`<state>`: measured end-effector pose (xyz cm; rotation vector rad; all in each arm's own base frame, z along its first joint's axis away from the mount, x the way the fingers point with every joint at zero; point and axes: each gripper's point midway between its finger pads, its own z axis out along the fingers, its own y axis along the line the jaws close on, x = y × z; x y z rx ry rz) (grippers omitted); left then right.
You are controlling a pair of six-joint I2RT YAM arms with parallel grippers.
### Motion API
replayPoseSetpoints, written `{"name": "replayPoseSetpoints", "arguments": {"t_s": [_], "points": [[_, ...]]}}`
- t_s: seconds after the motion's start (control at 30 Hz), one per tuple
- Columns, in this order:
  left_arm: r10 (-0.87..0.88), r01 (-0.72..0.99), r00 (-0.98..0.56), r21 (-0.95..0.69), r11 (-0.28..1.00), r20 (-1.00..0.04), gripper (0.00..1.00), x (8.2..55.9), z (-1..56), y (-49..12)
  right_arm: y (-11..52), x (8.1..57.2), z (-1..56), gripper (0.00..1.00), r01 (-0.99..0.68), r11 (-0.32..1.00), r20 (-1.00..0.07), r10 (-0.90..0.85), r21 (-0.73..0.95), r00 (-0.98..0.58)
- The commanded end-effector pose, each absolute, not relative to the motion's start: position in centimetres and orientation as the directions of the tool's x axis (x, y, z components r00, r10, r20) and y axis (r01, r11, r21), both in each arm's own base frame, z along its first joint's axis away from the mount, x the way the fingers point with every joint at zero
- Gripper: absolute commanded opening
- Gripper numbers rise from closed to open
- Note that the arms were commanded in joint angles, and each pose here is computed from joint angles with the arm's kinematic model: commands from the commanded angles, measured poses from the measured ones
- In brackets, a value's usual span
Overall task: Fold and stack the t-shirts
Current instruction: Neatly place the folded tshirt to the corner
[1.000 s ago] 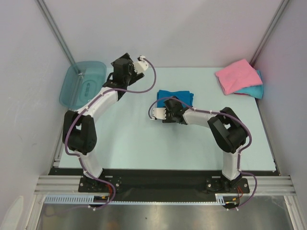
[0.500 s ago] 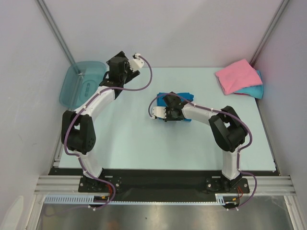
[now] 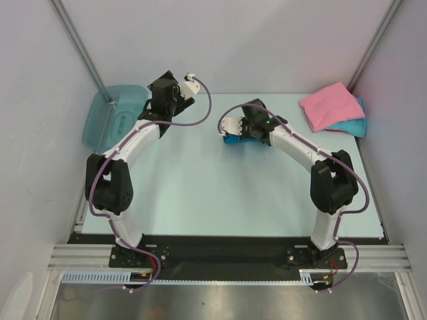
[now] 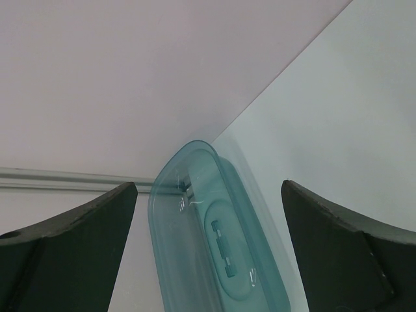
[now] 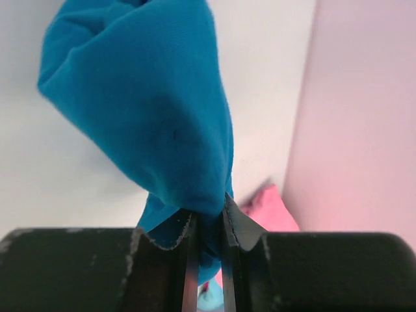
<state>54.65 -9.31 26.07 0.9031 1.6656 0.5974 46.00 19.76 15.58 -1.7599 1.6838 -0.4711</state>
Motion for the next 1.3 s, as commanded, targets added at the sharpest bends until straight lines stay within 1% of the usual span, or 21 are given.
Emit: {"name": "replayPoseSetpoints", "arguments": {"t_s": [0.0,0.17,0.33,0.5,0.53,0.77,0.9,0.93,0.97,1.03,1.2,1.27], "points": [[0.767,0.175,-0.036,0.752,0.636,-0.64,1.0,54.1,31.8,-9.3,17.2,50.3,21.5,0.0,-0.595,0.075,-0.152,-0.985,-0.8,0.08],[0.767,0.174,-0.039,0.752,0.636,-0.64,1.0,54.1,31.8,-9.1,15.6,52.2,22.8,0.0,-0.558,0.098,-0.161,-0.985,-0.824,0.066],[0.765,0.172,-0.038,0.75,0.639,-0.643,1.0,54.1,31.9,-9.2,13.6,54.2,24.3,0.0,-0.492,0.078,-0.128,-0.989,-0.867,0.07],[0.761,0.173,-0.044,0.746,0.644,-0.647,1.0,54.3,31.8,-9.3,10.9,56.9,25.9,0.0,-0.433,0.106,-0.13,-0.991,-0.895,0.026],[0.759,0.173,-0.045,0.744,0.646,-0.649,1.0,54.4,31.8,-9.3,9.9,57.6,26.0,0.0,-0.418,0.101,-0.117,-0.993,-0.903,0.014],[0.76,0.176,-0.049,0.744,0.645,-0.648,1.0,54.5,31.6,-9.3,5.7,61.9,29.4,0.0,-0.238,0.117,-0.113,-0.993,-0.964,-0.028],[0.757,0.176,-0.055,0.74,0.649,-0.651,1.0,54.6,31.6,-9.3,4.2,63.8,31.3,0.0,-0.122,0.121,-0.119,-0.993,-0.985,-0.027],[0.756,0.176,-0.055,0.739,0.65,-0.652,1.0,54.7,31.5,-9.3,4.1,64.2,32.5,0.0,-0.069,0.13,-0.129,-0.991,-0.989,-0.022],[0.758,0.176,-0.057,0.74,0.649,-0.65,1.0,54.7,31.5,-9.3,3.9,64.6,32.2,0.0,-0.062,0.13,-0.128,-0.991,-0.99,-0.024],[0.755,0.177,-0.059,0.737,0.652,-0.653,1.0,54.7,31.5,-9.3,3.5,65.1,34.0,0.0,0.0,0.139,-0.139,-0.99,-0.99,-0.022],[0.758,0.175,-0.058,0.741,0.649,-0.65,1.0,54.8,31.6,-9.3,3.1,65.9,36.0,0.0,0.059,0.15,-0.15,-0.989,-0.987,-0.004],[0.756,0.173,-0.058,0.74,0.65,-0.651,1.0,54.8,31.6,-9.3,3.1,65.8,37.6,0.0,0.132,0.146,-0.146,-0.989,-0.98,0.01]]}}
